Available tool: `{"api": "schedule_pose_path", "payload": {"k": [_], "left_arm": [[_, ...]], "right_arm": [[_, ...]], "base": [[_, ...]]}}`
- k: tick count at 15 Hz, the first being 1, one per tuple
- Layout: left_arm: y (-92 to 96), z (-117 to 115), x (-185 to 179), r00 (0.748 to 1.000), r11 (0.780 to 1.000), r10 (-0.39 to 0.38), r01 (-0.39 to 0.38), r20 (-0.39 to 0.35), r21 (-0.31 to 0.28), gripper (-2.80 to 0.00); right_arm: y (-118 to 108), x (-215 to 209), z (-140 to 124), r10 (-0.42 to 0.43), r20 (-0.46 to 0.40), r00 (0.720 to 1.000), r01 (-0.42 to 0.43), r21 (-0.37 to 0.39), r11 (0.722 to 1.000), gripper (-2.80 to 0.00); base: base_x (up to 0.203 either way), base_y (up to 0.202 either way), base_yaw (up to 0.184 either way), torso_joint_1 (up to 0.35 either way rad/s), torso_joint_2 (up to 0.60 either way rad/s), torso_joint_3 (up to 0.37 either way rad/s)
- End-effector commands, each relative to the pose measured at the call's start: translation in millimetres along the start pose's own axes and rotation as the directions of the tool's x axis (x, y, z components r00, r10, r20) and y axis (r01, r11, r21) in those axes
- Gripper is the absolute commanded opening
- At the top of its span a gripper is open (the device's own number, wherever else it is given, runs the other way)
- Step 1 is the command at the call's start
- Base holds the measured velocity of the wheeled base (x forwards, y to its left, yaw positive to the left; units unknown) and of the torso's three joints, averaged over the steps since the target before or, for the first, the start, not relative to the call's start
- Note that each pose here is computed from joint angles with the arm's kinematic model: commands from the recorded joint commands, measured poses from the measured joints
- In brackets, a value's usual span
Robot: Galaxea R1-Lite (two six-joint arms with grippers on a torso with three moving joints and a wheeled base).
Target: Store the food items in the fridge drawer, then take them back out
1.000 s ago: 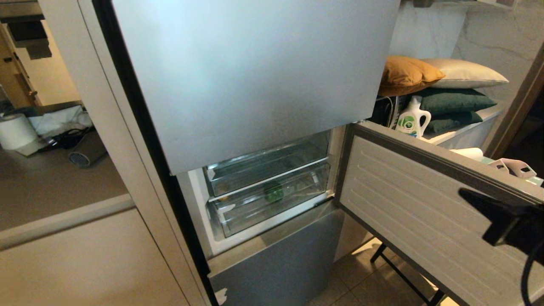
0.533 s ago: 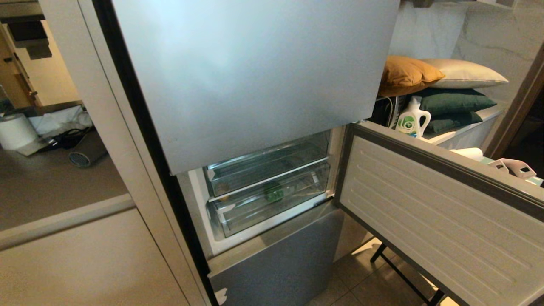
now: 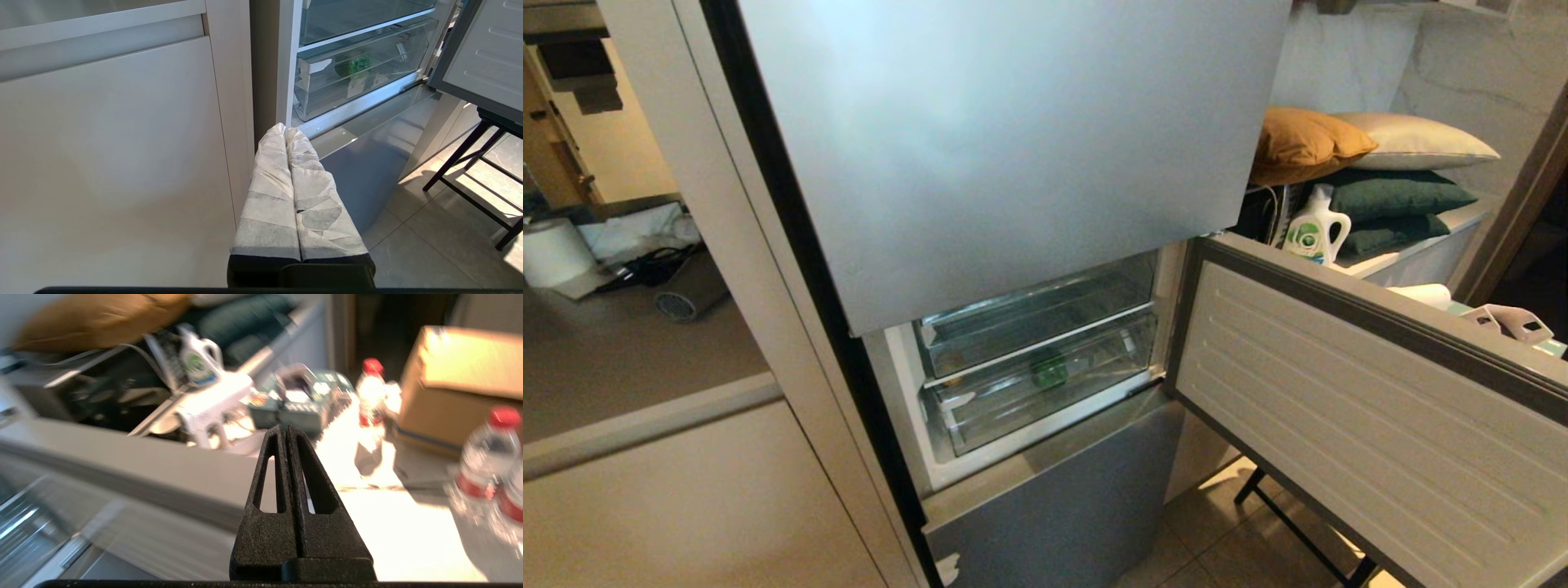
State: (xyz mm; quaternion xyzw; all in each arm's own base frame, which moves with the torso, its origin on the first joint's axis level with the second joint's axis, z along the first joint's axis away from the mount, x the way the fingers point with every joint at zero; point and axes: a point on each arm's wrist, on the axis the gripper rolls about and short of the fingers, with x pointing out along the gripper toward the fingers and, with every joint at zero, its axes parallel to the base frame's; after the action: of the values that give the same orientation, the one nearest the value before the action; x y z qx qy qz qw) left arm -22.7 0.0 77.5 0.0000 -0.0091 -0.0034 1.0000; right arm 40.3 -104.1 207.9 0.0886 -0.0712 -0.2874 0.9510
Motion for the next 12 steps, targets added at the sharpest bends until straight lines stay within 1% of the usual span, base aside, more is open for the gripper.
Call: {"api": "schedule_pose_path", "payload": {"k": [1, 3, 5, 6, 8, 9, 11, 12], "left_arm": [[0.0, -3, 1, 1.0, 1.0, 0.0, 0.0, -0.009, 0.0, -2.8], [0.0, -3, 1, 1.0, 1.0, -0.001, 0.001, -0.01, 0.0, -2.8], [0.0, -3, 1, 1.0, 1.0, 0.001, -0.001, -0.009, 0.0, -2.8], [0.0, -3, 1, 1.0, 1.0, 0.001, -0.001, -0.009, 0.0, -2.8], [0.0, -3, 1, 1.0, 1.0, 0.001, -0.001, -0.009, 0.0, -2.8], [0.0, -3, 1, 1.0, 1.0, 0.001, -0.001, -0.011, 0.0, -2.8], [0.0, -3, 1, 1.0, 1.0, 0.001, -0.001, -0.009, 0.0, -2.8], [0.0, -3, 1, 1.0, 1.0, -0.001, 0.001, -0.01, 0.0, -2.8]], "right_arm": [[-32, 22, -7, -0.052, -0.086, 0.995, 0.059, 0.083, 0.995, -2.8], [-58, 38, -12, -0.09, -0.138, 0.986, 0.108, 0.132, 0.985, -2.8], [-82, 44, -19, -0.136, -0.167, 0.977, 0.162, 0.155, 0.974, -2.8], [-89, 46, -23, -0.15, -0.179, 0.972, 0.179, 0.159, 0.971, -2.8], [-100, 50, -37, -0.149, -0.226, 0.963, 0.191, 0.173, 0.966, -2.8], [-106, 53, -43, -0.132, -0.25, 0.959, 0.18, 0.182, 0.967, -2.8], [-112, 58, -55, -0.017, -0.282, 0.959, 0.084, 0.229, 0.97, -2.8], [-115, 63, -61, 0.04, -0.297, 0.954, 0.04, 0.259, 0.965, -2.8]], "base": [[0.0, 0.0, 0.0, 0.0, 0.0, 0.0], [0.0, 0.0, 0.0, 0.0, 0.0, 0.0], [0.0, 0.0, 0.0, 0.0, 0.0, 0.0], [0.0, 0.0, 0.0, 0.0, 0.0, 0.0], [0.0, 0.0, 0.0, 0.0, 0.0, 0.0], [0.0, 0.0, 0.0, 0.0, 0.0, 0.0], [0.0, 0.0, 0.0, 0.0, 0.0, 0.0], [0.0, 0.0, 0.0, 0.0, 0.0, 0.0]]}}
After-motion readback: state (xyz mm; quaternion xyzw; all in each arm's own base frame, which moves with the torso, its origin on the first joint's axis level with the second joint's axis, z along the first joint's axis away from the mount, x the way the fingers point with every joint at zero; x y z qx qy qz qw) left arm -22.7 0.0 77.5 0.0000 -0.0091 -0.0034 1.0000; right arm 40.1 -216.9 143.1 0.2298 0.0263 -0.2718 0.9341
